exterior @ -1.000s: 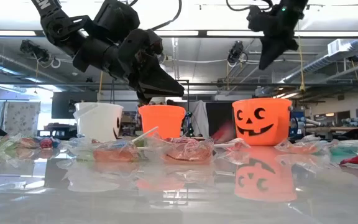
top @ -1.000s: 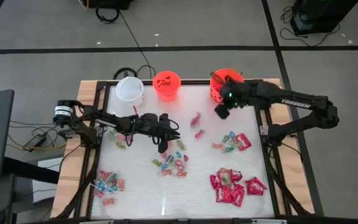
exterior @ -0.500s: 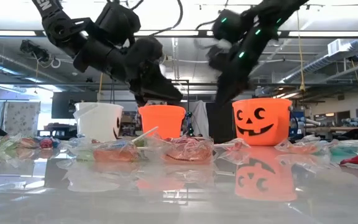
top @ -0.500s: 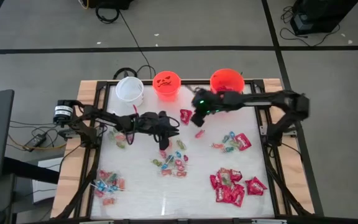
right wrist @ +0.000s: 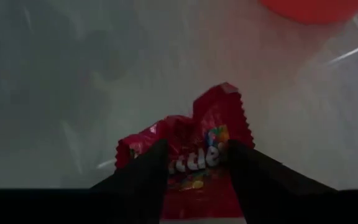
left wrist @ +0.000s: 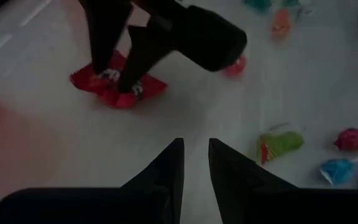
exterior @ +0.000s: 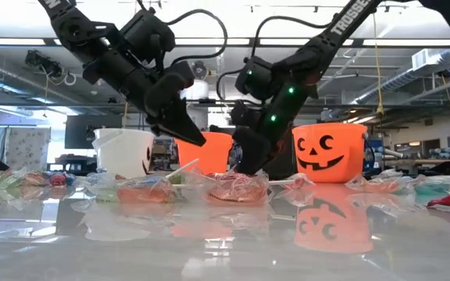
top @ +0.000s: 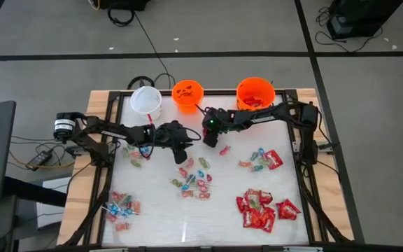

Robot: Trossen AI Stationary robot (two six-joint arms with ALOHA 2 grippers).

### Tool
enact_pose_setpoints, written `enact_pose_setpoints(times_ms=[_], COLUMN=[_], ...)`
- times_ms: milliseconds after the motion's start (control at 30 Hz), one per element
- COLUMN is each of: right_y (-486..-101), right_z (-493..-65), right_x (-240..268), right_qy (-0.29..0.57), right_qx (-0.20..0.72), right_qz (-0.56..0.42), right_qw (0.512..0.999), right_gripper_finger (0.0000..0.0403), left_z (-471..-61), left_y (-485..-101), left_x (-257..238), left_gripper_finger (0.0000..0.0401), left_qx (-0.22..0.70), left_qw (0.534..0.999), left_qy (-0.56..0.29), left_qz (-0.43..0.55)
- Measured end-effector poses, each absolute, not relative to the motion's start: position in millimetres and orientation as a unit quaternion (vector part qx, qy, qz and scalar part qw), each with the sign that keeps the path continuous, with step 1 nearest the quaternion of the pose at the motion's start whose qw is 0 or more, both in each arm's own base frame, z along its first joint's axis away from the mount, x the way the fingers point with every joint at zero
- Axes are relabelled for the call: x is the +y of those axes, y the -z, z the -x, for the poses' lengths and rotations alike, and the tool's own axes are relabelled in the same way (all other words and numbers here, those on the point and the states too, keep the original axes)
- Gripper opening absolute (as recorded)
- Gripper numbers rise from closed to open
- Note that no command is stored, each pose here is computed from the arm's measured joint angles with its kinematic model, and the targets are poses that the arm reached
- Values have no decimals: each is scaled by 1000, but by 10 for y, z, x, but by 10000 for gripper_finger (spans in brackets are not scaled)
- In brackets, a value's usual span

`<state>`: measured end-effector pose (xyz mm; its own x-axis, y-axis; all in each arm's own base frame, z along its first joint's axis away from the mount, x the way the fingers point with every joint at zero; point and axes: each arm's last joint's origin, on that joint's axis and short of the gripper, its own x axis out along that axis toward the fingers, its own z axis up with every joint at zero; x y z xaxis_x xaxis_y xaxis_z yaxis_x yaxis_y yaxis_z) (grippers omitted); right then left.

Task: Sort candy by brand, put in halloween buckets
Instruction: Put the red candy into the right orange bucket

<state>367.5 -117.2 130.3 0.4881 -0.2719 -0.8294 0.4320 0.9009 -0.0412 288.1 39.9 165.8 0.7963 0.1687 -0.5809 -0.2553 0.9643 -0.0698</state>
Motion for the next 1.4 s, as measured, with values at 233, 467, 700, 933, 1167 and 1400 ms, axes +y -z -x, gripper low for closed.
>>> enact_pose_setpoints(times_ms=[233, 467, 700, 933, 1167, 1400], right_y=[-1179, -1207, -1228, -1510, -1975, -2471], right_z=[-3730, -3732, -3736, -3644, -3495, -3228], right_x=[-1185, -1182, -1146, -1015, -925, -890], right_qy=[191, 187, 188, 185, 269, 341], right_qx=[455, 450, 452, 456, 407, 350], right_qz=[-115, -108, -91, -79, -30, -6], right_qw=[862, 866, 867, 867, 872, 873], right_gripper_finger=[136, 35, 29, 23, 24, 25], left_z=[-2864, -2853, -2825, -2809, -2722, -2728], left_y=[-1633, -1618, -1585, -1561, -1480, -1485], left_x=[400, 400, 396, 374, 402, 394], left_gripper_finger=[80, 80, 80, 80, 80, 80], left_qx=[314, 324, 347, 353, 396, 393], left_qw=[940, 937, 930, 928, 902, 904], left_qy=[-117, -118, -113, -110, -169, -168], left_qz=[63, 59, 47, 44, 21, 21])
